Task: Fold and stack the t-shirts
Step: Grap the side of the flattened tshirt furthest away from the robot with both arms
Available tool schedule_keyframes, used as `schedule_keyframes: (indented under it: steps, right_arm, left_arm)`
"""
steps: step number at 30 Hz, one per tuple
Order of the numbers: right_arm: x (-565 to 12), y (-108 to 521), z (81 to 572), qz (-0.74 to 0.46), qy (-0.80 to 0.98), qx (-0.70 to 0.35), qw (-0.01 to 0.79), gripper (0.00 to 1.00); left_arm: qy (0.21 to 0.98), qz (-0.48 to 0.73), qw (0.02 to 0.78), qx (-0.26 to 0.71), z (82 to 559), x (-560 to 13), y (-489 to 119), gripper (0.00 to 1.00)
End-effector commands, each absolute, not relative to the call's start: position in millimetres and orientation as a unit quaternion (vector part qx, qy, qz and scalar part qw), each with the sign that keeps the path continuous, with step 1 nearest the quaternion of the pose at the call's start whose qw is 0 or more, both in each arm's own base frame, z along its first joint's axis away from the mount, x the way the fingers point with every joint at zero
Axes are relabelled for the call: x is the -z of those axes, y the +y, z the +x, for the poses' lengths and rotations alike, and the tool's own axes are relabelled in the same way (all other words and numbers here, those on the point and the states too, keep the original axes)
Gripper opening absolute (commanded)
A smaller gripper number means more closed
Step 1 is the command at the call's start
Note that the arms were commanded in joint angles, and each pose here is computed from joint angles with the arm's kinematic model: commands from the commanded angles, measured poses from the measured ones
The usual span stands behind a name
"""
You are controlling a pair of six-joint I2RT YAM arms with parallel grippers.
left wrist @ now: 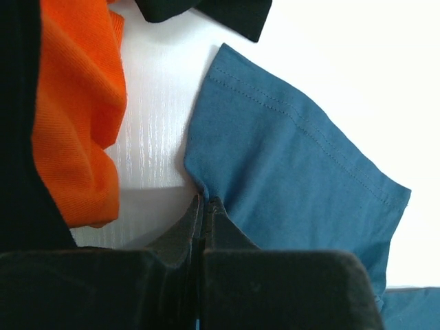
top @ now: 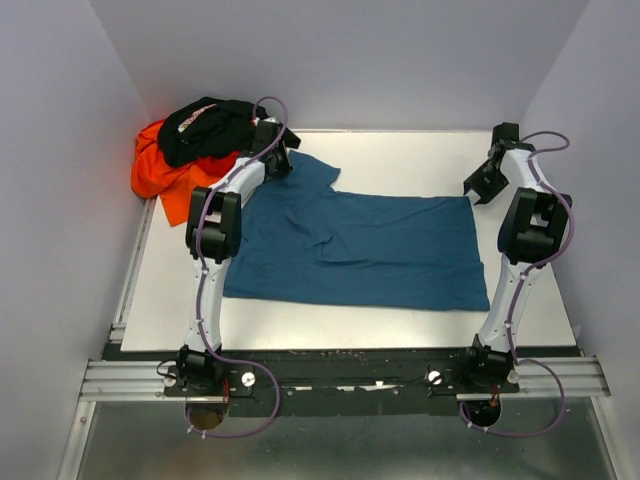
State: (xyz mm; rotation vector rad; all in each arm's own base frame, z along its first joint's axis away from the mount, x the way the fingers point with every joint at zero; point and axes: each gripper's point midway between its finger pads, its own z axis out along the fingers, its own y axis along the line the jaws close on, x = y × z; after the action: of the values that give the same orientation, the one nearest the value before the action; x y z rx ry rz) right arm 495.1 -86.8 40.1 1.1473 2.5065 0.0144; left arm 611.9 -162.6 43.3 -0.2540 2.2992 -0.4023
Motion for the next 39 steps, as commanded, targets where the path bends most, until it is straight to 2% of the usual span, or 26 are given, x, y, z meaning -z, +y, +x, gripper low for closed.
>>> schedule_keyframes:
  steps: [1, 13, 23, 39]
  right_arm:
    - [-31.2, -84.6, 485.4, 0.410, 0.896, 0.014, 0.168, 0.50]
    - [-31.8, -83.3, 491.5, 0.406, 0.893, 0.108, 0.162, 0.56]
    - [-32.6, -83.8, 516.5, 0.384, 0.902, 0.090, 0.173, 0.56]
    - [-32.4, -76.3, 509.4, 0.340, 0.921, 0.090, 0.168, 0.54]
  left_arm:
    - [0.890, -0.074, 0.415, 0.175, 614.7, -80.3, -168.7, 0.00]
    - [0.887, -0.062, 0.422, 0.174, 609.6, -90.2, -165.9, 0.00]
    - [0.883, -0.045, 0.422, 0.199, 602.8, -94.6, -173.5, 0.00]
    - [0.881, -0.045, 0.420, 0.214, 602.8, -96.4, -169.8, 0.00]
